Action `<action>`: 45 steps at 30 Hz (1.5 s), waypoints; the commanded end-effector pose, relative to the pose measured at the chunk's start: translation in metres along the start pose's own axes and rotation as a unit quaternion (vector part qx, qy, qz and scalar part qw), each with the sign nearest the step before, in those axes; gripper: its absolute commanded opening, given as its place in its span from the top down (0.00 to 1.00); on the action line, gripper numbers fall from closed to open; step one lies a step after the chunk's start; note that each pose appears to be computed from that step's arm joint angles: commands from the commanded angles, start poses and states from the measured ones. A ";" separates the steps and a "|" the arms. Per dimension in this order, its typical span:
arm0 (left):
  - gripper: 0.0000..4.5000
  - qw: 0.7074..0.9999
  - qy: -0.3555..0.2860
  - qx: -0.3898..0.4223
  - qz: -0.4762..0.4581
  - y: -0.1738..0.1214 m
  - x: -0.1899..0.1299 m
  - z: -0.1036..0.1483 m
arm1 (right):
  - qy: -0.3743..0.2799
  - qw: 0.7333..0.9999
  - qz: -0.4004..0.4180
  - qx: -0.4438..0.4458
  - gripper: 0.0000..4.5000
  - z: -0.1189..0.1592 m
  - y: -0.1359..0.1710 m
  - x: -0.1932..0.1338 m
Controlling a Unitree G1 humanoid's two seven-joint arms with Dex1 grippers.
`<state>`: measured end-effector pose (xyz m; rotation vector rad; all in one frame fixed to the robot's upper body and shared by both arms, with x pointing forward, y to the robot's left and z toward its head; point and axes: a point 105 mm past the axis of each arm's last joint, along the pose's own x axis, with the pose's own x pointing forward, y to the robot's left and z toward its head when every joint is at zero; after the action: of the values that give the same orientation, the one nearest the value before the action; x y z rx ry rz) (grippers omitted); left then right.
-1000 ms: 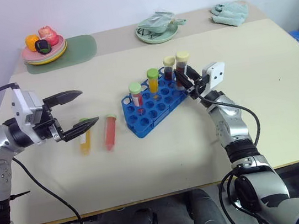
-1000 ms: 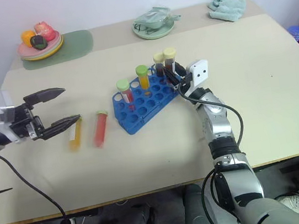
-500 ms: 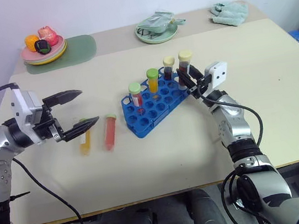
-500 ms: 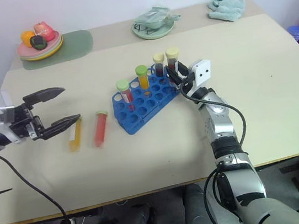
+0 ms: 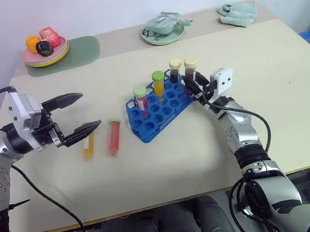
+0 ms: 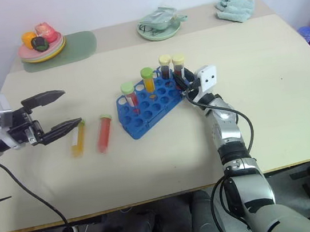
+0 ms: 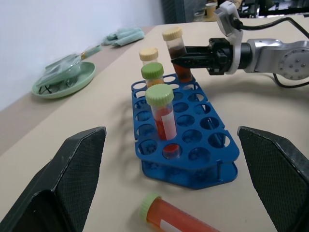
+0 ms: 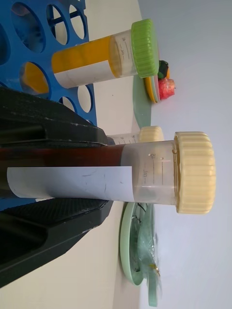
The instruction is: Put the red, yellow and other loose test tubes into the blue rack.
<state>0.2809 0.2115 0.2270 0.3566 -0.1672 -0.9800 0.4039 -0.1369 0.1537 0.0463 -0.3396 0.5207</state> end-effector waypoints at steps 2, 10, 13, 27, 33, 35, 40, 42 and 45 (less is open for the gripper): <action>0.00 1.000 -0.010 0.024 0.002 -0.001 0.000 0.014 | -0.032 0.999 0.018 0.001 0.29 0.016 0.005 0.004; 0.00 1.000 -0.006 0.019 0.005 -0.001 0.002 0.015 | -0.020 0.999 0.040 -0.014 0.01 0.025 -0.001 -0.006; 0.00 1.000 0.013 0.018 0.006 -0.003 0.002 0.012 | -0.005 0.997 0.075 -0.023 0.01 0.036 -0.002 -0.017; 0.00 0.964 0.203 -0.033 0.168 0.029 -0.029 -0.026 | 0.164 0.933 0.312 -0.074 0.01 0.115 0.007 -0.092; 0.00 0.934 0.265 -0.045 0.235 0.038 -0.042 -0.033 | 0.218 0.891 0.392 -0.068 0.01 0.118 0.012 -0.111; 0.00 0.926 0.258 -0.085 0.261 0.044 -0.040 -0.032 | 0.219 0.887 0.400 -0.071 0.01 0.120 0.010 -0.110; 0.00 0.876 0.331 -0.174 0.304 0.045 -0.052 -0.047 | 0.211 0.886 0.409 -0.058 0.01 0.116 0.015 -0.101; 0.00 0.867 0.339 -0.218 0.292 0.039 -0.045 -0.048 | 0.210 0.885 0.411 -0.055 0.01 0.113 0.016 -0.100; 0.00 0.856 0.351 -0.252 0.284 0.038 -0.035 -0.043 | 0.210 0.885 0.412 -0.055 0.01 0.109 0.016 -0.099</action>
<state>0.3058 0.2687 0.1952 0.1484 0.5978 -0.2526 0.2825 -0.1856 0.2146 -0.3024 0.0999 1.3262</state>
